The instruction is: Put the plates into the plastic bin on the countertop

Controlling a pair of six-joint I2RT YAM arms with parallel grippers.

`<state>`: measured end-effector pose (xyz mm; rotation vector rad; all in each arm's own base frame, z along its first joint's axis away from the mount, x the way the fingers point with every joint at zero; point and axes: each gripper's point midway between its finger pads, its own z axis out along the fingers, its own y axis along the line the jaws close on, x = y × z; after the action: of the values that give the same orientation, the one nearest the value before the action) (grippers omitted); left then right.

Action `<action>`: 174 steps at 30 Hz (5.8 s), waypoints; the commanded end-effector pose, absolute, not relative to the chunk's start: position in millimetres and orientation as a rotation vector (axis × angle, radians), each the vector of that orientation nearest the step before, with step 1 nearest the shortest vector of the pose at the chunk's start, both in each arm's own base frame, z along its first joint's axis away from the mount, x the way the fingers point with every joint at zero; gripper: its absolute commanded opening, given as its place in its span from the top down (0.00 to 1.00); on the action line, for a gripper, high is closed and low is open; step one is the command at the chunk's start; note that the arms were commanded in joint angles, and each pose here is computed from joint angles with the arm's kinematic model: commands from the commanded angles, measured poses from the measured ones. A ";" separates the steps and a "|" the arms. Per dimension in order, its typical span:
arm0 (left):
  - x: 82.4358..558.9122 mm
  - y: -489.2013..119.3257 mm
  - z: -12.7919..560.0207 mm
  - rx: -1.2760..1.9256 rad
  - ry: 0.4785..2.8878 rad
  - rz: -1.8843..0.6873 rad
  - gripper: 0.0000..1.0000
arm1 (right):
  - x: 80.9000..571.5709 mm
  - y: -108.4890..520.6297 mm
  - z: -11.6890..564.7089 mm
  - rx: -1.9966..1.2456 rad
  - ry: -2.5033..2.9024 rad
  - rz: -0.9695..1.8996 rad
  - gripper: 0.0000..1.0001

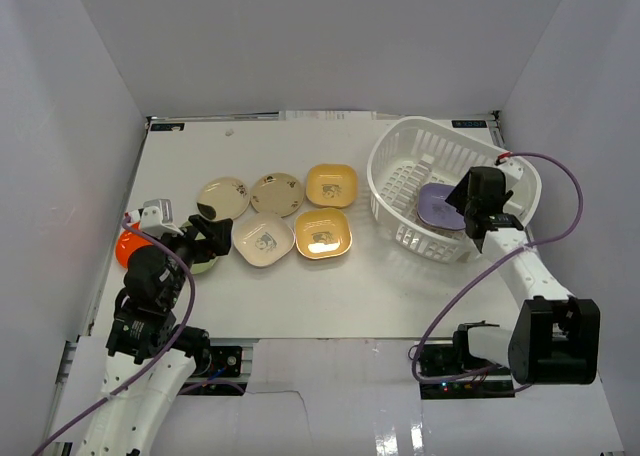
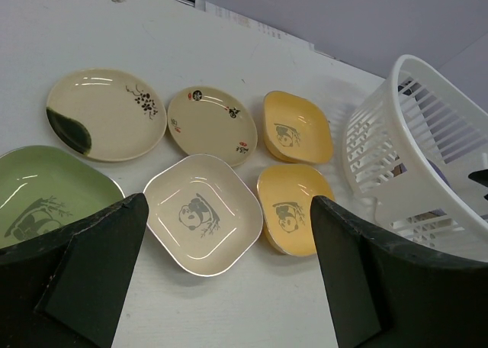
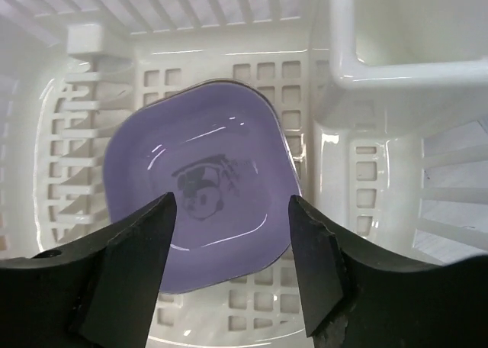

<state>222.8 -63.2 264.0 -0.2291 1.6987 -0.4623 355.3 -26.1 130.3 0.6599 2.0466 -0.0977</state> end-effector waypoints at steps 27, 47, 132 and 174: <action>240.9 -70.6 223.9 -0.255 1.875 -0.443 0.02 | 225.3 355.8 76.9 -1.383 2.072 0.507 0.32; 238.9 -70.3 229.5 -0.249 1.855 -0.451 0.02 | 177.0 359.6 116.4 -1.443 2.017 0.331 0.92; 235.6 -70.6 236.7 -0.227 1.824 -0.469 0.02 | 298.3 253.2 215.6 0.160 1.839 0.488 0.92; 231.9 -55.3 348.6 -0.257 1.571 -0.458 0.02 | 272.9 321.0 174.6 -0.035 2.030 0.875 0.40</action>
<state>237.9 -65.7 281.0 -0.2491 1.7534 -0.4598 292.3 254.4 186.9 0.0319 2.0171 0.7127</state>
